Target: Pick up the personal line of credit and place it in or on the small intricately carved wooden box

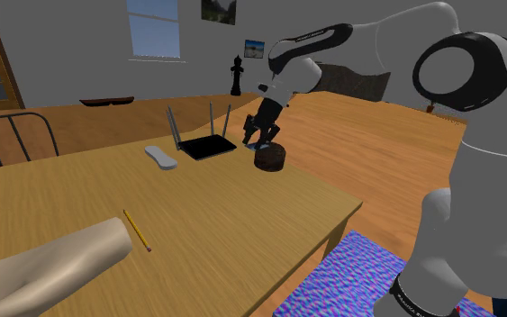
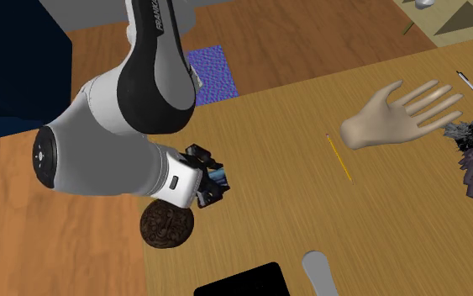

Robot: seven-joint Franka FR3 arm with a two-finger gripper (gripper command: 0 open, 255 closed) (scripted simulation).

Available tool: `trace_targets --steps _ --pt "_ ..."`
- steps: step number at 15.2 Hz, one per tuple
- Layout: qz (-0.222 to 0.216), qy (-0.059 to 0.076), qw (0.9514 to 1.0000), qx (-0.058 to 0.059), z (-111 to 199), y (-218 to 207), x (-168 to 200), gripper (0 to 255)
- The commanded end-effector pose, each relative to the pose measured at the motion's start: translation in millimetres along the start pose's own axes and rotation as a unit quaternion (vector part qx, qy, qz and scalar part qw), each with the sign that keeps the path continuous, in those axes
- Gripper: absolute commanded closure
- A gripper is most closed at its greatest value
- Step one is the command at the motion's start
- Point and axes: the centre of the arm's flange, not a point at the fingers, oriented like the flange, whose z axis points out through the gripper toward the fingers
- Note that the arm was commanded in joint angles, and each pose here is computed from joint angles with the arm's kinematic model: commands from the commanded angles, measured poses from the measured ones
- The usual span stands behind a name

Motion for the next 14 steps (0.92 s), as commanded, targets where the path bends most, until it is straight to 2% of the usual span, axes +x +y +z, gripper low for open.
trace_targets --steps 1,5,14 --pt "0.0 0.0 1.0 0.0 -7.7 -0.1 6.4 255" --pt "0.0 0.0 1.0 0.0 -22.6 0.0 16.3 255" --pt "0.0 0.0 1.0 0.0 -95.8 35.9 -70.1 255"
